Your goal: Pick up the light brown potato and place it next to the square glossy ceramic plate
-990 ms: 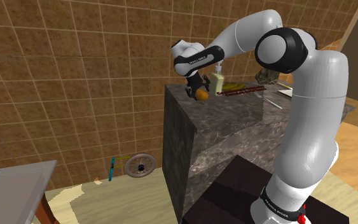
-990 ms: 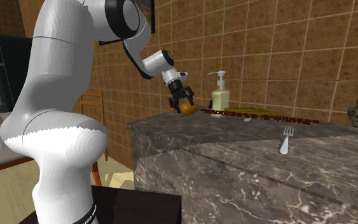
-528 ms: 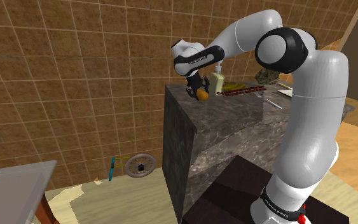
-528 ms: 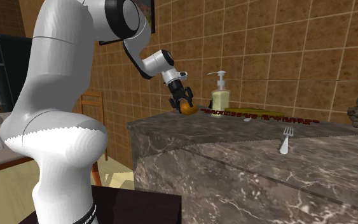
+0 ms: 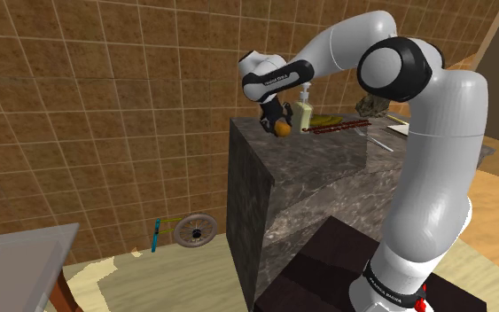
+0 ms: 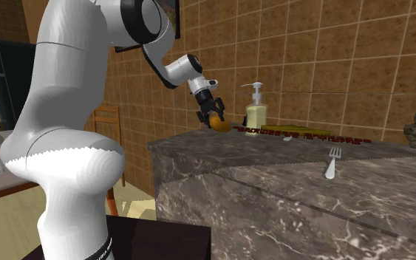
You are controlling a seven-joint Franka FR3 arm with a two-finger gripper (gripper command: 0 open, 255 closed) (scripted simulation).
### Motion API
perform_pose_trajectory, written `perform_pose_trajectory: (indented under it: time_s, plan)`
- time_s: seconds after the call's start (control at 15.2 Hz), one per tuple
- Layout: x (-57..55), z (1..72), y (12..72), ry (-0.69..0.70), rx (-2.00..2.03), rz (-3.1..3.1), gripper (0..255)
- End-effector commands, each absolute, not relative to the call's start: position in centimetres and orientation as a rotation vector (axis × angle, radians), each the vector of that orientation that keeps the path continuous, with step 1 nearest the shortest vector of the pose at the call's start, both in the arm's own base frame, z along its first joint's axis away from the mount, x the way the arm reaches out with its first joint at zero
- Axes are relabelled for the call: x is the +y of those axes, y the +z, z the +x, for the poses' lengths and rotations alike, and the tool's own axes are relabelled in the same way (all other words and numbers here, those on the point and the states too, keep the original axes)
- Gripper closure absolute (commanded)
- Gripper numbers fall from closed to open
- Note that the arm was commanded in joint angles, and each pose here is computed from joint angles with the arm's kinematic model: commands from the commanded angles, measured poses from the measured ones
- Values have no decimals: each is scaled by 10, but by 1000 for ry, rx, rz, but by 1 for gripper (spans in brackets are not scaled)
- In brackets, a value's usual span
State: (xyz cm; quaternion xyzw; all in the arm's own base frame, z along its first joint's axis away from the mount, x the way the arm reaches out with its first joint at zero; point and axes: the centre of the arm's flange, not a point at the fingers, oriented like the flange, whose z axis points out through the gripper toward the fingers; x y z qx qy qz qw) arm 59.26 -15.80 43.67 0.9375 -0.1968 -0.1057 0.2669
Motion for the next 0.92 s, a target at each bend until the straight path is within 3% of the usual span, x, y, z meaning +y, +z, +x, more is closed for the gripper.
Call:
perform_pose_trajectory:
  time_s: [0.0,0.86]
  plan:
    - [-158,593,448,-286,-531,2530,255]
    - [-158,593,516,-286,-531,2530,255]
